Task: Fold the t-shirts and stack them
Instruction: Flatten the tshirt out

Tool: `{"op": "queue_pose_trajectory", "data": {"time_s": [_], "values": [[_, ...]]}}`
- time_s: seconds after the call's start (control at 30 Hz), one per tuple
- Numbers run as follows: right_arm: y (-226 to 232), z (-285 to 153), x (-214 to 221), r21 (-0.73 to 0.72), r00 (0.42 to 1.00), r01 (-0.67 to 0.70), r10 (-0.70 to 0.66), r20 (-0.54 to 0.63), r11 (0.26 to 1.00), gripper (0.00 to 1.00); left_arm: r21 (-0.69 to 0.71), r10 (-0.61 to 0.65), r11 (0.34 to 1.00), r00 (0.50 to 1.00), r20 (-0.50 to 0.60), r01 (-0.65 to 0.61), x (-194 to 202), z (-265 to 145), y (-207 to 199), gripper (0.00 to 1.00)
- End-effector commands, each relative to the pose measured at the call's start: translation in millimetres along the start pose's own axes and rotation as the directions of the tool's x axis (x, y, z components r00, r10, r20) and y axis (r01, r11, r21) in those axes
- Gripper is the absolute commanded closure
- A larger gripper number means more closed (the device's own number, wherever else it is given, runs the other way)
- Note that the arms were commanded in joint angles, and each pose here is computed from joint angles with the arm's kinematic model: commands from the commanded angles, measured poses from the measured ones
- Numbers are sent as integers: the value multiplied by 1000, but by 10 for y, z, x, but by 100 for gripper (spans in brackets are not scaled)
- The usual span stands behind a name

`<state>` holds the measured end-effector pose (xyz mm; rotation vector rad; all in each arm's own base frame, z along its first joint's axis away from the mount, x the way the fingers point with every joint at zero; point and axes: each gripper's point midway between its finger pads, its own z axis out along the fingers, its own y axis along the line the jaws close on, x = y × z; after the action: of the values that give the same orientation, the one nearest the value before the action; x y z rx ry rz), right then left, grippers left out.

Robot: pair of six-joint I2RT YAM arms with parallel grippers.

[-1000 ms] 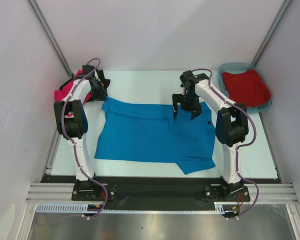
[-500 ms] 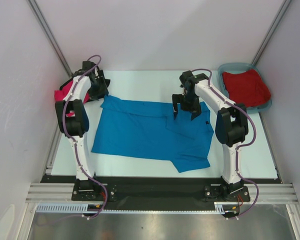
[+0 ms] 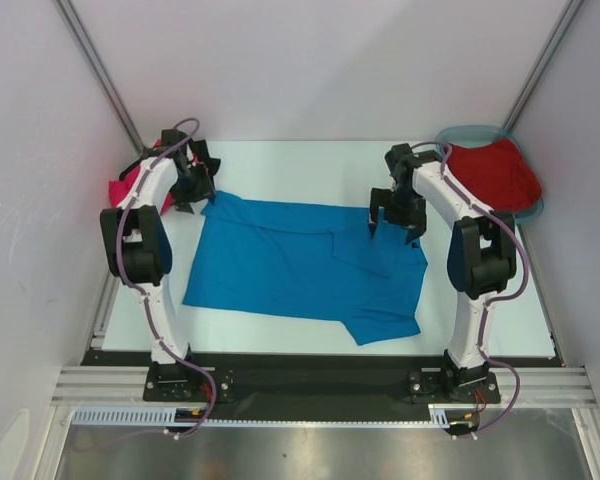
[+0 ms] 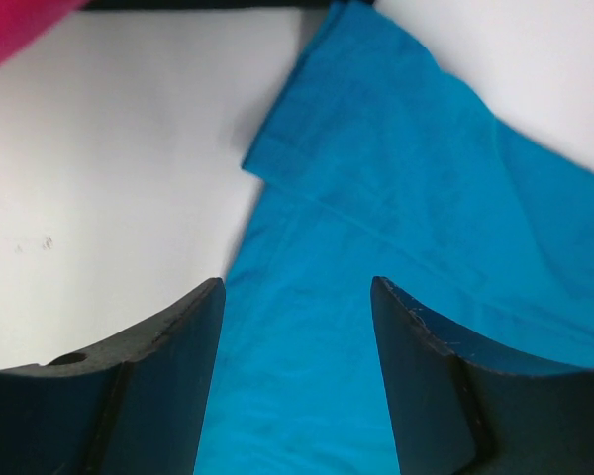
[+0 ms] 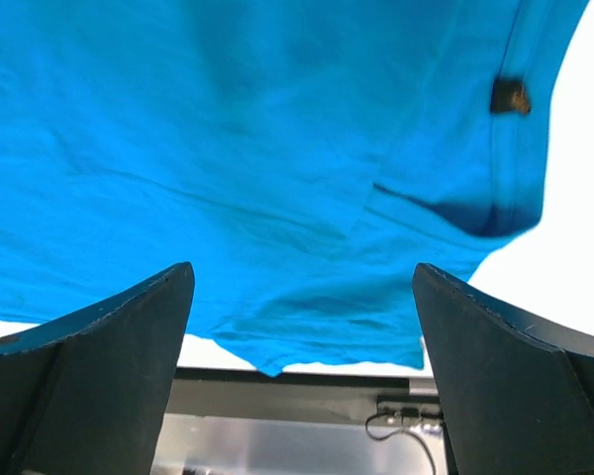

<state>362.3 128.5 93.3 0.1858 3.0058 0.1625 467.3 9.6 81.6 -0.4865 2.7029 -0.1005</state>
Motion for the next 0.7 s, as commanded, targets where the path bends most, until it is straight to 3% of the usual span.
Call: {"op": "queue_pose_trajectory", "data": {"time_s": [0.0, 0.27, 0.67], "values": [[14, -109, 87, -4, 1000, -23, 23, 18, 1000, 1, 116, 24, 993, 999, 22, -27, 82, -422, -243, 34], [-246, -141, 444, 61, 995, -87, 89, -36, 994, 1, 78, 32, 997, 990, -139, -21, 930, -450, -86, 34], [-398, -313, 1223, 24, 979, -177, 178, -99, 984, 3, 26, 26, 999, 982, -190, -21, 1593, -665, 213, 34]]}}
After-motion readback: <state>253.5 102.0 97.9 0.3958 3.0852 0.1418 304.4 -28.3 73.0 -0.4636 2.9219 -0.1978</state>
